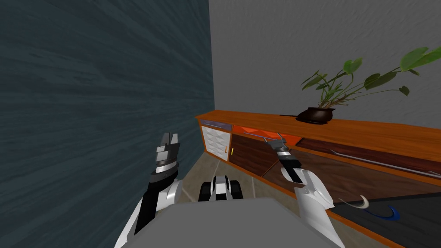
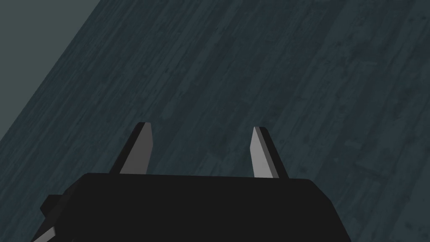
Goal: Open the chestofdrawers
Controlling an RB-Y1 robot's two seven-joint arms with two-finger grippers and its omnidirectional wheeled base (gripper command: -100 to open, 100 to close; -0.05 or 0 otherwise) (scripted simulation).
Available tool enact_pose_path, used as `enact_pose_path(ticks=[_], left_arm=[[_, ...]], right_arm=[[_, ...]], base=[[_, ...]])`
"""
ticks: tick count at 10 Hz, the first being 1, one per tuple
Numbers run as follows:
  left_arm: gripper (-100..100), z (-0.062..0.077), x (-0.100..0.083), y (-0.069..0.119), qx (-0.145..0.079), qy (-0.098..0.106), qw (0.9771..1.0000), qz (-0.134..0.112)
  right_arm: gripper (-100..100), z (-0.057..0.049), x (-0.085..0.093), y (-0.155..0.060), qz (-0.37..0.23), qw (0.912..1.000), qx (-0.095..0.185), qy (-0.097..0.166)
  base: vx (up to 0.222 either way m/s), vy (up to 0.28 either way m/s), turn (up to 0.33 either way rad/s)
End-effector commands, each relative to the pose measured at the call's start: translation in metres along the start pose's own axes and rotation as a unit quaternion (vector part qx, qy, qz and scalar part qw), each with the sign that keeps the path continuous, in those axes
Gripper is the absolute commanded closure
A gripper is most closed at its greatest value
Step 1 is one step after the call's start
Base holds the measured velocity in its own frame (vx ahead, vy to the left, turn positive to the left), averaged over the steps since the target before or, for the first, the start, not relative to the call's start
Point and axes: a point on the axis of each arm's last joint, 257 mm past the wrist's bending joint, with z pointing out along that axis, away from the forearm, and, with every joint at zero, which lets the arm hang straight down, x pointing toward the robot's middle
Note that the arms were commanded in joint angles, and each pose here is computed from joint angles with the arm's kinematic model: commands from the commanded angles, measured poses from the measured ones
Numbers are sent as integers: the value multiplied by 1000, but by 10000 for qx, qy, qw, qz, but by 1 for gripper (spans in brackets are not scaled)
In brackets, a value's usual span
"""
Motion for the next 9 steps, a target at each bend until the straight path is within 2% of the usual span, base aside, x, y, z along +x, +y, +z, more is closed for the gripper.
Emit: enact_pose_path(ticks=[1,6,9], left_arm=[[0,0,0,0,0,0,10000,0],[0,0,0,0,0,0,10000,0],[0,0,0,0,0,0,10000,0]], right_arm=[[-100,-9,2,-11,-33,9997,222,-1],[-100,-32,9,-23,-24,9978,657,69],[-100,-48,14,-16,151,9957,892,205]], base=[[92,101,-105],[81,107,-87],[58,82,-65]])
